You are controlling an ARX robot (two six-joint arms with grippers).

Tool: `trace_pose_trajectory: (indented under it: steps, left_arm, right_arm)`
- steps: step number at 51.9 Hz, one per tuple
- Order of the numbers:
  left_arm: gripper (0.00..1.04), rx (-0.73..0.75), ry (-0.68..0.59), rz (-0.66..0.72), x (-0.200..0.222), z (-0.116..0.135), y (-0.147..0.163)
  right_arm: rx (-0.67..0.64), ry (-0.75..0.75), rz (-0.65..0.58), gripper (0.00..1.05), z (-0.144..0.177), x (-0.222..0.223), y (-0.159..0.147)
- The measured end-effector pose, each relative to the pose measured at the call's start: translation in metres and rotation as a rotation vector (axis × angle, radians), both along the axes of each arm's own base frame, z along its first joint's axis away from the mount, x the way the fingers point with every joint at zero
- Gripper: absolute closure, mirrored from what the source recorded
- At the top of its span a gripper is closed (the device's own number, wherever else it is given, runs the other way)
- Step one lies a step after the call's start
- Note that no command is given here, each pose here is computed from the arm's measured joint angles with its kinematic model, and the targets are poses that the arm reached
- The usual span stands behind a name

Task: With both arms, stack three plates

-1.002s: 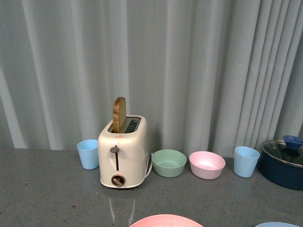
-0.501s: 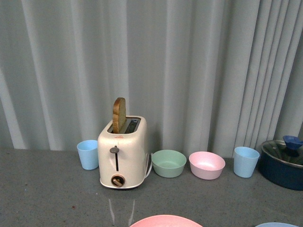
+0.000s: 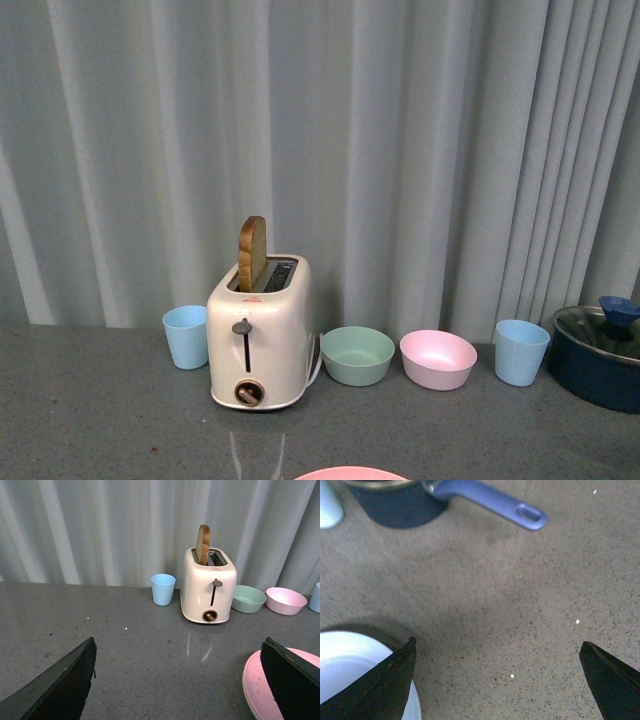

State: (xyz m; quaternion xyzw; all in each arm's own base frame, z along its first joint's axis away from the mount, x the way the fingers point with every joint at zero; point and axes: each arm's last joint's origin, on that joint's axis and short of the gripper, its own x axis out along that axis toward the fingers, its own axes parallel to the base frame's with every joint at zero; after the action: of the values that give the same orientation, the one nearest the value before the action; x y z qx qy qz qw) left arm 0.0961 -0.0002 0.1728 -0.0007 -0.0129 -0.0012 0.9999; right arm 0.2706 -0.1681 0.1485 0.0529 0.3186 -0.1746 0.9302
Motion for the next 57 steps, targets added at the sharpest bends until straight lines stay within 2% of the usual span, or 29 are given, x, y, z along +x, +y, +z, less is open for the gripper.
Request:
trace_pose_trajectory:
  steps: [12, 28, 55, 57]
  left_arm:
    - [0.07, 0.0, 0.0, 0.0, 0.0, 0.0, 0.0]
    - [0.07, 0.0, 0.0, 0.0, 0.0, 0.0, 0.0]
    - [0.07, 0.0, 0.0, 0.0, 0.0, 0.0, 0.0]
    - [0.07, 0.0, 0.0, 0.0, 0.0, 0.0, 0.0]
  right_arm:
    - [-0.011, 0.159, 0.1, 0.07, -0.04, 0.005, -0.004]
    - [0.025, 0.228, 0.219, 0.07, -0.078, 0.012, 0.013]
    - [0.174, 0.2, 0.264, 0.07, -0.113, 0.016, 0.035]
    - [0.184, 0.199, 0.259, 0.1, -0.114, 0.015, 0.036]
